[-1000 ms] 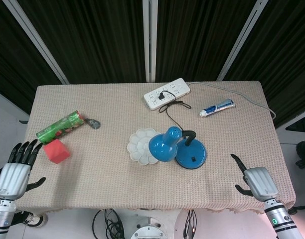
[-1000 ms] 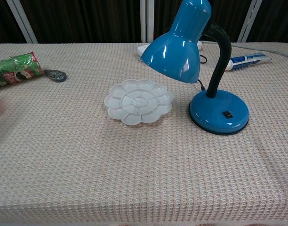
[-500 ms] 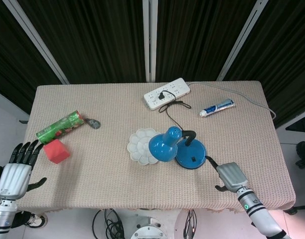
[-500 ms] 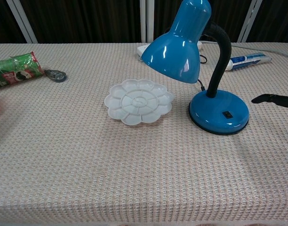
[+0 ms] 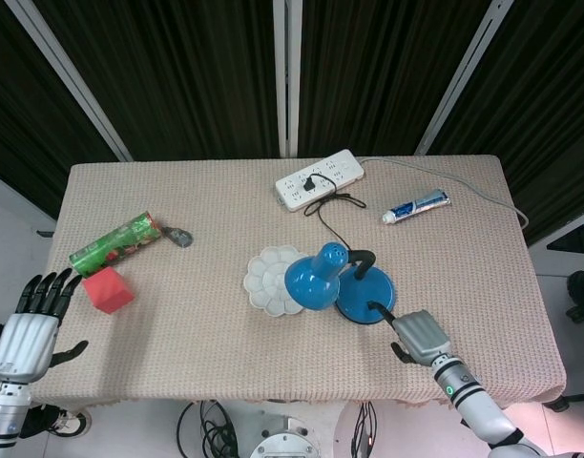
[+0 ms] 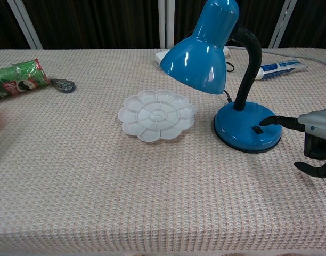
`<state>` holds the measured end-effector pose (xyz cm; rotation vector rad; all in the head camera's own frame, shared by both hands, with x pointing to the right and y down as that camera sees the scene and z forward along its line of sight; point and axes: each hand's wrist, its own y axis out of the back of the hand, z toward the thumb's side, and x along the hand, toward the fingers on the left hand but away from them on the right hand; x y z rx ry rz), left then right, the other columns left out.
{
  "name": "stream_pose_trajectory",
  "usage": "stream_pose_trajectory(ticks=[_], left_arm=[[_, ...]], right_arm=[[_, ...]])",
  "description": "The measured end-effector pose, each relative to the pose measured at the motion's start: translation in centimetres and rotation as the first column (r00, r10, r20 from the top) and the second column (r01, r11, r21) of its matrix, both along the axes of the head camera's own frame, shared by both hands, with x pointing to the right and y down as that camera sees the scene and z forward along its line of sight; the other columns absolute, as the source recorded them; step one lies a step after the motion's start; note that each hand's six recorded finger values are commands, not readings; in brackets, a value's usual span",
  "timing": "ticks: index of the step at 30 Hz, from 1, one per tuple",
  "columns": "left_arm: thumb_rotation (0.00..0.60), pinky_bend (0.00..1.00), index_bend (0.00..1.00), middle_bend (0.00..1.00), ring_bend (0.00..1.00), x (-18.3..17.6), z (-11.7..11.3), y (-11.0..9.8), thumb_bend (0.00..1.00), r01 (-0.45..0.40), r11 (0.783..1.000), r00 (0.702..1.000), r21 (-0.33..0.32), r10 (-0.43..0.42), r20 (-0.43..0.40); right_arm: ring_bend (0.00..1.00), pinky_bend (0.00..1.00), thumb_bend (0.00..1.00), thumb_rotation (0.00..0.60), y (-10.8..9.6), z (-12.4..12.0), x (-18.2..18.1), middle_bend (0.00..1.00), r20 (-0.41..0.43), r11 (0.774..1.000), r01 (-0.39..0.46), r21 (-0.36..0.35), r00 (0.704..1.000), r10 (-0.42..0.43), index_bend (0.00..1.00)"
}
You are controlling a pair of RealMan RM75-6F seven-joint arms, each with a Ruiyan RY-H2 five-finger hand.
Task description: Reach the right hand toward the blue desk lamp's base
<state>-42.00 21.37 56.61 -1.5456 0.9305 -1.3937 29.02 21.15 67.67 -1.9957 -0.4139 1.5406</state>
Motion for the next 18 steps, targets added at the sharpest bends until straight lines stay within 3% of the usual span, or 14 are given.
stream_pose_trajectory(ticks=[18], left_arm=[[0.600,0.00,0.00,0.00,0.00,-0.28,-0.05,0.07,0.03,0.005,1.000,1.000,0.001,-0.005,-0.003]], right_arm=[[0.93,0.90,0.48,0.600,0.32,0.69,-0.25,1.00,-0.023,0.999,0.013,-0.032,1.000,-0.014,0.00]])
